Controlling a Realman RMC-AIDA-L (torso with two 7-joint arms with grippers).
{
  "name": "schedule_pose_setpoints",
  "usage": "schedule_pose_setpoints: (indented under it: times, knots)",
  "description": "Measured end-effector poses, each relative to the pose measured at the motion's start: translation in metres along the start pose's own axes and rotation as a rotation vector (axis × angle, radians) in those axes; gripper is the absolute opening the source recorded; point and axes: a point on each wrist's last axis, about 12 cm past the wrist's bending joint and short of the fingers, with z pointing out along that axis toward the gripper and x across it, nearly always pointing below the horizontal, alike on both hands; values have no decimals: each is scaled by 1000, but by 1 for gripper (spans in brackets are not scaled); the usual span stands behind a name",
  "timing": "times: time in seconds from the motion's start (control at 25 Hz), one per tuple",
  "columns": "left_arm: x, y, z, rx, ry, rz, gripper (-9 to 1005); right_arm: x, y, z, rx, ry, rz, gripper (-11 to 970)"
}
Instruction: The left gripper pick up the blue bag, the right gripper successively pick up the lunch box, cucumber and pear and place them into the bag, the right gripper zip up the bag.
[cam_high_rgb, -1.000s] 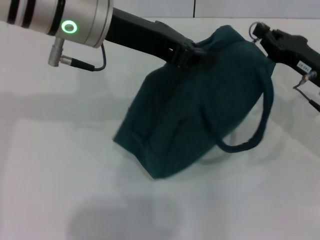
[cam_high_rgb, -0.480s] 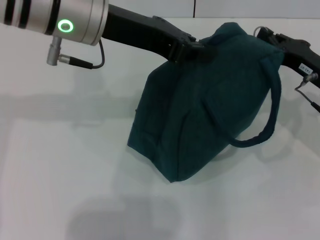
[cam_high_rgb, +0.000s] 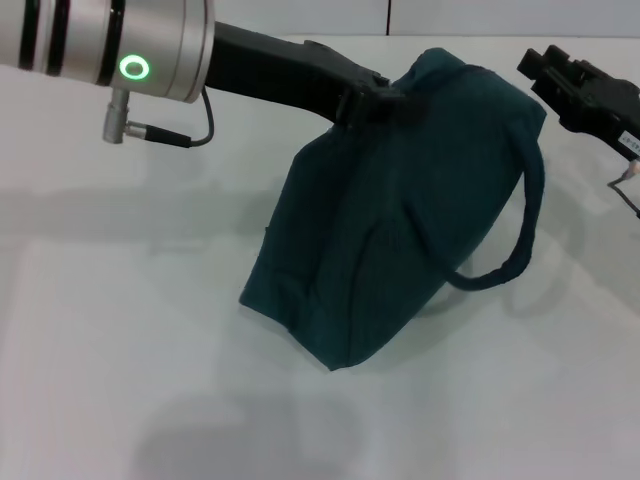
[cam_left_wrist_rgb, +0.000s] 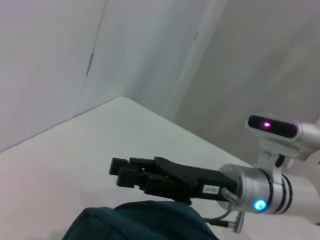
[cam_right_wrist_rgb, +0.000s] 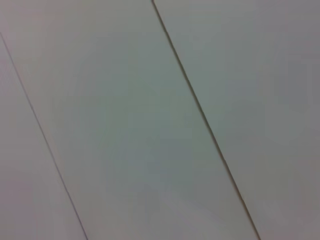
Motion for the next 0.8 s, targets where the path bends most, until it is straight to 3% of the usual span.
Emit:
schedule_pose_setpoints:
  times: [0.04,0.16,0.36,0.48,0.8]
  knots:
    - [1,2,-1,0,-10,-5,62,0,0,-2,-3,-7,1,170]
    - [5,9,-4,10,-48,-38,61,0,0,-10,-8,-26,9,402]
    - [11,16,-7,10,-74,-77,78,4,0,-28,-4,-42,20,644]
    - [14,19,-9,6,-79,-88,94,6,-1,-39,0,-59,27,697]
    - [21,24,-24,-9,-145,-77,390,5,2,-63,-27,-113,20,840]
